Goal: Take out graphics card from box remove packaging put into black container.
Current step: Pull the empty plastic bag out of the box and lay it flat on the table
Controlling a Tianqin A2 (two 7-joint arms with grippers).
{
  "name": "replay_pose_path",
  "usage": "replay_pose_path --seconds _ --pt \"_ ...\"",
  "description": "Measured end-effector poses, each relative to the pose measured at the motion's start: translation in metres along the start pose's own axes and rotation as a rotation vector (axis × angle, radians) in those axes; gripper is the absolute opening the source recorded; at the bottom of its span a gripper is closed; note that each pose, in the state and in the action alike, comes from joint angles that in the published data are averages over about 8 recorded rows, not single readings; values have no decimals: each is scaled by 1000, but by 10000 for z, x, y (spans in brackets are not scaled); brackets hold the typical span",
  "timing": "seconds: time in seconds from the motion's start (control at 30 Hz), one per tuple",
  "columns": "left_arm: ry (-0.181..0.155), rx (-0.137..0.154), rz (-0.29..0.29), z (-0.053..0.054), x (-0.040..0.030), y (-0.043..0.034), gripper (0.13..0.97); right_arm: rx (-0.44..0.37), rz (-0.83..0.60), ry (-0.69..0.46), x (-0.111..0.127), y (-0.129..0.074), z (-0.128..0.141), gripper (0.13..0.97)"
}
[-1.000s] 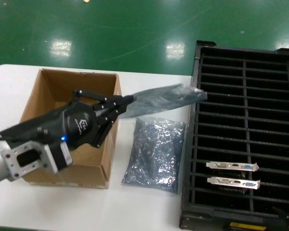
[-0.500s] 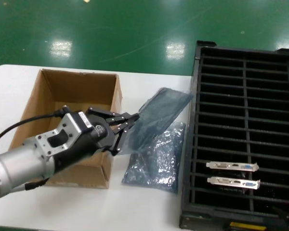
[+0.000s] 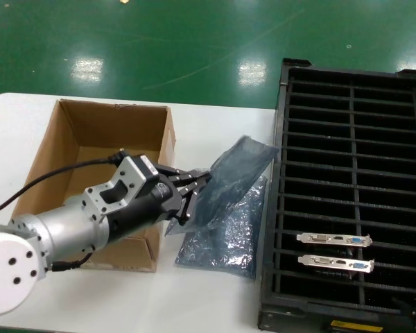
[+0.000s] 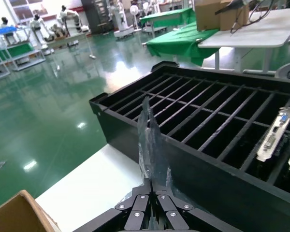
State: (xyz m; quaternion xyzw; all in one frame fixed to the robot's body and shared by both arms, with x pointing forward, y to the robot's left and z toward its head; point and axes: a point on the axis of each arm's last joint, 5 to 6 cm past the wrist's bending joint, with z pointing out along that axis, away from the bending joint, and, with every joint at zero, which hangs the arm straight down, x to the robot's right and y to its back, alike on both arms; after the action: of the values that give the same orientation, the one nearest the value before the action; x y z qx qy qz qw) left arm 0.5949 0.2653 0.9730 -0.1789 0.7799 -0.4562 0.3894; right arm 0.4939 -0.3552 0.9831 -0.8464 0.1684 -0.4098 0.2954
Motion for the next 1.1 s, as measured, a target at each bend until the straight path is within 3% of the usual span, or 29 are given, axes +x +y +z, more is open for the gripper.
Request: replay_pose_path --seconds 0.17,0.5,0.73,0.83,0.93,1.03,1.1 --pt "-30 -37 -2 106 -59 -49 160 0 0 0 0 0 0 966" --pt "-144 -144 15 191 -194 -66 249 0 0 0 0 0 0 966" --pt "-155 -185 35 188 -210 -52 361 0 0 0 0 0 0 966" --pt "-147 -175 50 149 -195 -90 421 0 0 0 0 0 0 966" --pt "-145 -141 86 72 -187 -174 421 0 0 0 0 0 0 966" --pt "-163 -89 162 -46 -201 -293 475 0 0 0 0 0 0 966" --pt "-196 -47 247 -158 -228 -379 529 0 0 0 0 0 0 966"
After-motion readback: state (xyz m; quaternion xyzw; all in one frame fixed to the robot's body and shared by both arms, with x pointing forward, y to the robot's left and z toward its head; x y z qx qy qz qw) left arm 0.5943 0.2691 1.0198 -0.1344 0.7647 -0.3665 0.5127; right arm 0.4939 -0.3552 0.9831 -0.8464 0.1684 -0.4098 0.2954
